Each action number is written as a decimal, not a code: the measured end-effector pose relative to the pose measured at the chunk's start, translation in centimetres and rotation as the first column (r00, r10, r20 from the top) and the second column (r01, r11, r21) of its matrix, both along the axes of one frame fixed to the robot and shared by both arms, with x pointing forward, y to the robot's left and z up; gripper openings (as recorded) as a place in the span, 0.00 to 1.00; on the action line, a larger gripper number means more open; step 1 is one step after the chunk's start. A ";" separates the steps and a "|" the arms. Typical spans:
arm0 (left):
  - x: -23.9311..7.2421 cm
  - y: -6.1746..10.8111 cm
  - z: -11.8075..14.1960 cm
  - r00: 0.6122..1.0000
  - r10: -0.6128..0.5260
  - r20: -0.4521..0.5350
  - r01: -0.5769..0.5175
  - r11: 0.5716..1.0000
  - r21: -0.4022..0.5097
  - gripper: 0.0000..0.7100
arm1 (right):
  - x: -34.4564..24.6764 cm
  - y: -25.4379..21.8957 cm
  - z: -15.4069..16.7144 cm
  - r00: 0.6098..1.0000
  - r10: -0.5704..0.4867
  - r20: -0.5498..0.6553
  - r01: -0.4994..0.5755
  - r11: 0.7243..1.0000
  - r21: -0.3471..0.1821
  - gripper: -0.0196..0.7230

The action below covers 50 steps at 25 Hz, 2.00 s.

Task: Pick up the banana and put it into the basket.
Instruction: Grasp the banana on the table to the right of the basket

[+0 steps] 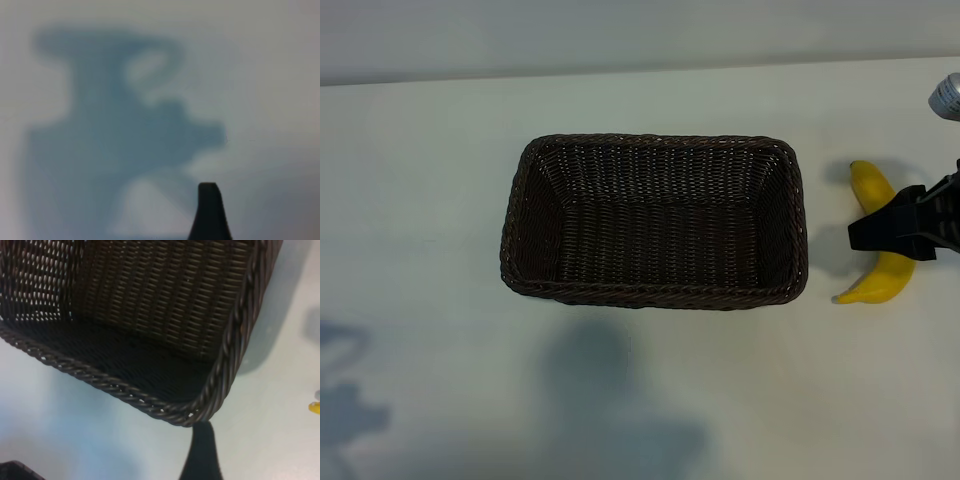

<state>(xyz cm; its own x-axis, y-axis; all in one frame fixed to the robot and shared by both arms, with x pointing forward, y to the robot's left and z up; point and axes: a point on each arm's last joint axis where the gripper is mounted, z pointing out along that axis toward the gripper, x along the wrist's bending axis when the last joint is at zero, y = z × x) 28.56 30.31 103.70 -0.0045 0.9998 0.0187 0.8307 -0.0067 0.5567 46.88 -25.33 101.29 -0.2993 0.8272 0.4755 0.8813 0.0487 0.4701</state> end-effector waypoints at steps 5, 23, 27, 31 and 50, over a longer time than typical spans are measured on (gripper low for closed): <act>-1.1 0.0 0.4 0.996 0.000 0.084 0.000 1.000 -0.002 0.79 | 0.0 0.0 0.0 1.000 0.000 0.000 0.000 1.000 0.000 0.81; -5.8 0.0 0.7 0.919 0.000 0.393 0.004 1.000 -0.009 0.79 | 0.5 0.0 0.8 1.000 -0.017 0.015 0.017 1.000 0.005 0.81; -5.8 0.0 0.7 0.920 -0.003 0.393 0.009 1.000 -0.015 0.79 | 1.8 -0.1 2.9 0.996 -0.035 0.077 0.035 0.999 0.004 0.81; -5.8 0.0 0.7 0.920 -0.003 0.393 0.009 1.000 -0.015 0.79 | 3.3 -0.5 4.4 0.996 -0.050 0.070 0.053 0.998 -0.034 0.81; -5.8 0.0 0.7 0.920 -0.003 0.393 0.009 1.000 -0.015 0.79 | 7.5 1.3 3.2 0.960 -0.220 -0.171 0.117 0.875 -0.470 0.81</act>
<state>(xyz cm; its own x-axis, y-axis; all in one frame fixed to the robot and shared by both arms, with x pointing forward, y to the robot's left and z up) 22.77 30.28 104.37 -0.0023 1.0000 0.0006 0.5451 0.0008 0.8384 54.41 -24.00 104.52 -0.0706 0.9948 0.0740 0.9710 0.0515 0.2336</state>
